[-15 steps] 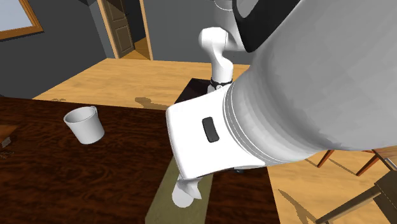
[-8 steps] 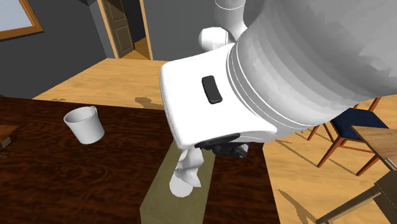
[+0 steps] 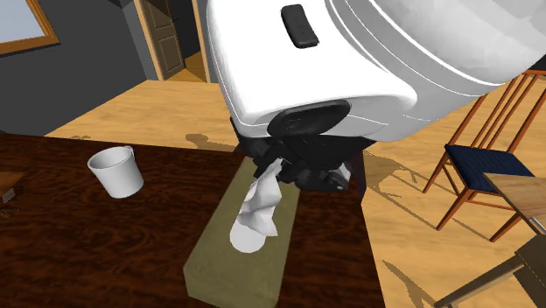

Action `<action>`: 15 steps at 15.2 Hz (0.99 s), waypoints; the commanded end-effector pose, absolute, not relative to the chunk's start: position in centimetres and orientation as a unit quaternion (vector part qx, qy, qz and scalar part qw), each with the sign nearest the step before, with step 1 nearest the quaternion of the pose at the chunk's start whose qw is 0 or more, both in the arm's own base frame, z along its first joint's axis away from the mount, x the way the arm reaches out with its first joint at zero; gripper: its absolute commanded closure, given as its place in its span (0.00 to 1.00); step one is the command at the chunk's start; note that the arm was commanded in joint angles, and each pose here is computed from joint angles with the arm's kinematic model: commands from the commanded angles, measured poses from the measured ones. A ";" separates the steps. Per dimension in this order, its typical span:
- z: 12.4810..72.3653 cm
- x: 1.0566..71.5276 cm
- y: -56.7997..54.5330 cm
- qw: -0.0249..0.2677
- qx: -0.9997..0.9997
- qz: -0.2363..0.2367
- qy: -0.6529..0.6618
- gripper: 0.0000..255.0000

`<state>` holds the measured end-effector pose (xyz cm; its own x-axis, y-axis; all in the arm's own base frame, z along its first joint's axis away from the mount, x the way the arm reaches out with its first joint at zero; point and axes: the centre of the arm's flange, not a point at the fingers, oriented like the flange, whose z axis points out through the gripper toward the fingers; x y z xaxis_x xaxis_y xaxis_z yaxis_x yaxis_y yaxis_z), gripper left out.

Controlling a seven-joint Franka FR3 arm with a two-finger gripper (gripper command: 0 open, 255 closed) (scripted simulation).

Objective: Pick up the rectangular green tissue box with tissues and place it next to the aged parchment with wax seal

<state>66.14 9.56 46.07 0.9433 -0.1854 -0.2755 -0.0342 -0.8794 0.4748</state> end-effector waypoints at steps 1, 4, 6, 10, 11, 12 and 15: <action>47.2 66.2 9.5 0.239 0.956 -0.158 -0.057 1.00; 47.6 66.1 6.9 0.239 0.956 -0.158 -0.057 1.00; 47.6 66.0 4.2 0.239 0.956 -0.158 -0.057 1.00; 47.6 65.9 -1.1 0.239 0.956 -0.158 -0.057 1.00; 47.6 65.8 -2.4 0.239 0.956 -0.158 -0.057 1.00; 47.6 65.8 -3.7 0.239 0.956 -0.158 -0.057 1.00; 47.6 65.7 -7.7 0.239 0.956 -0.158 -0.057 1.00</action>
